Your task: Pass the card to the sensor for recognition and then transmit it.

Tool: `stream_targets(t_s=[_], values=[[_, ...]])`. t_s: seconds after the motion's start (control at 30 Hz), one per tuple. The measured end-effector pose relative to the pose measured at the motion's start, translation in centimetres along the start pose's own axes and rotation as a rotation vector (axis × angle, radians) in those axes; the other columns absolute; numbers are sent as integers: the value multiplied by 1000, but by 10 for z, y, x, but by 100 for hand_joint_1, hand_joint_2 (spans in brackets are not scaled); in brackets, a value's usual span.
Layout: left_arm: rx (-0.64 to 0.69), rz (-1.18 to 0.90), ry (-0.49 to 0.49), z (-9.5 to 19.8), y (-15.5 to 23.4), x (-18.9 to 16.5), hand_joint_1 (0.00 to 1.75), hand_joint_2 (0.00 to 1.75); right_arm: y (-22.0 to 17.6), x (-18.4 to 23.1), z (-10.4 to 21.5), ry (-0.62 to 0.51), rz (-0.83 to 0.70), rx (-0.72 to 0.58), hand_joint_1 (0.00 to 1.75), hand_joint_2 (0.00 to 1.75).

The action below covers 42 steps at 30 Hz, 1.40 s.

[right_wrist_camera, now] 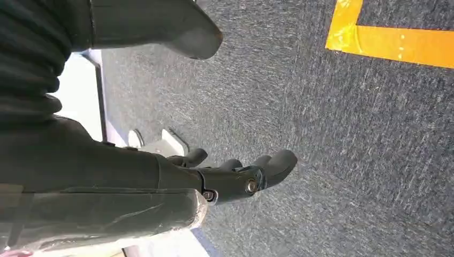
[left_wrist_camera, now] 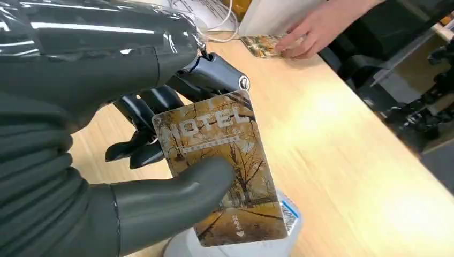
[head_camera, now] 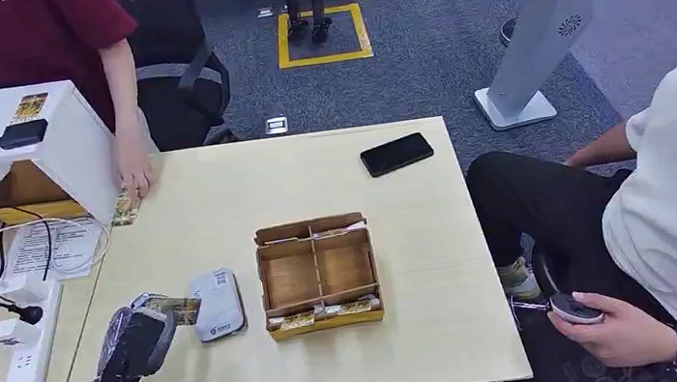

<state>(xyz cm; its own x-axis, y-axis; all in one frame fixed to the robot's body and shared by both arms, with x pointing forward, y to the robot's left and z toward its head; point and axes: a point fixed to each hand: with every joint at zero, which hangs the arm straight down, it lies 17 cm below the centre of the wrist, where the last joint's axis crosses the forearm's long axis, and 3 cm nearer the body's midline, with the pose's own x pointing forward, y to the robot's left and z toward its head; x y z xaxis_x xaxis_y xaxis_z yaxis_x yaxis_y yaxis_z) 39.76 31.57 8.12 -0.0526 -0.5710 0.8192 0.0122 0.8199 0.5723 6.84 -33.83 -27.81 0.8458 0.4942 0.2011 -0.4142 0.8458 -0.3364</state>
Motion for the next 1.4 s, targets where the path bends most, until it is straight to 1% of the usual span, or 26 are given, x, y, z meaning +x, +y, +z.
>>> stream_targets(t_s=[0.13,0.27,0.43,0.53,0.77,1.07,1.4], values=[[-10,-30,9,-1,-11,-1,175,175,0,2,0,-6,2,-1,0,175],[-7,-18,5,-5,-20,4,175,175,1,2,0,-5,6,0,0,175],[11,12,-10,-21,-27,18,175,175,1,4,0,-8,15,1,0,175],[19,-9,-15,-30,-32,25,175,175,1,4,0,-8,18,3,0,175],[12,-17,-16,-37,-39,28,175,175,2,4,0,-7,18,4,0,175],[16,-15,8,-42,-43,21,175,175,4,4,0,-6,28,10,0,175],[58,-58,47,-49,-37,6,175,175,4,6,0,-14,37,10,0,175]])
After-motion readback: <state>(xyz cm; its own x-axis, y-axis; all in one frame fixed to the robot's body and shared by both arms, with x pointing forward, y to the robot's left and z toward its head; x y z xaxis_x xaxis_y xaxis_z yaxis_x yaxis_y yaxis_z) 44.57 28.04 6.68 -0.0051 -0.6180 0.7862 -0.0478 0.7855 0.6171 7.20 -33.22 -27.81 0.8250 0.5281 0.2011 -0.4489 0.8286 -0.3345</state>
